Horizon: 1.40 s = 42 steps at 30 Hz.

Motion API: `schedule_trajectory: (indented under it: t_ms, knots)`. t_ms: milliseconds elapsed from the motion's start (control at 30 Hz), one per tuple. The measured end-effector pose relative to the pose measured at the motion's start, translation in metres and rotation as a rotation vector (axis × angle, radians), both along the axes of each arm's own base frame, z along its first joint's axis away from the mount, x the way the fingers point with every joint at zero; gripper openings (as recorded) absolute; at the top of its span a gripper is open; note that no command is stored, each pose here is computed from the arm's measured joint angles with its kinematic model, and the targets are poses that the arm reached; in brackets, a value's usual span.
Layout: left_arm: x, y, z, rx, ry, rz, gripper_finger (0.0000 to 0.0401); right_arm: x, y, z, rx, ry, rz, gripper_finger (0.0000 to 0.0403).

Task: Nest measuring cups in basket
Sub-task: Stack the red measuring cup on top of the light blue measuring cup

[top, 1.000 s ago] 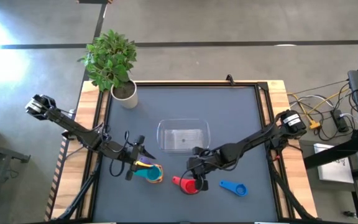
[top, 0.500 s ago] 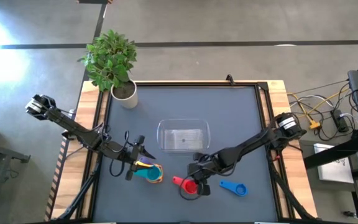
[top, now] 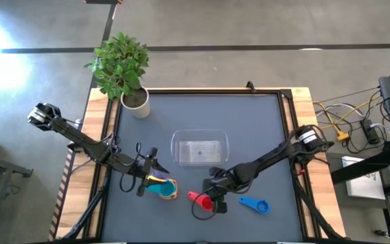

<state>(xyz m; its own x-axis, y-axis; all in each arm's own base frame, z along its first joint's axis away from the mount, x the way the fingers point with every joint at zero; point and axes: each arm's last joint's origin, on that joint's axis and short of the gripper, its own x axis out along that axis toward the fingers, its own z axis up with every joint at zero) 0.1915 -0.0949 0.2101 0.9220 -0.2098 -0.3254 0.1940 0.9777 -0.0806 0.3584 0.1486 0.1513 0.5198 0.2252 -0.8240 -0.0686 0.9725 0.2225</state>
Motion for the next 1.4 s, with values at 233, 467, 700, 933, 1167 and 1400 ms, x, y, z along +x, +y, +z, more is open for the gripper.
schedule_trajectory:
  t_ms: [233,467,700,933,1167,1400]
  knots:
    - [0.000,0.000,0.000,0.000,0.000,0.000,0.0177,0.000,0.000,-0.007,-0.013,0.021,0.006,0.0080]
    - [0.000,0.000,0.001,-0.001,-0.004,0.009,0.0177,0.006,0.002,0.013,-0.020,-0.018,0.035,0.0012]
    - [-0.002,0.001,0.020,-0.015,-0.047,0.005,0.0177,0.026,0.005,0.054,-0.063,-0.154,0.095,0.0010]
    - [-0.019,0.009,0.037,-0.008,-0.125,-0.013,0.0177,0.054,-0.013,0.092,-0.105,-0.317,0.058,0.0009]
    - [-0.036,0.019,0.049,0.007,-0.229,0.014,0.0177,0.074,-0.032,0.111,-0.103,-0.488,0.043,0.0009]
    - [-0.054,0.029,0.040,-0.001,-0.276,0.024,0.0177,0.086,-0.046,0.099,-0.103,-0.517,0.003,0.0009]
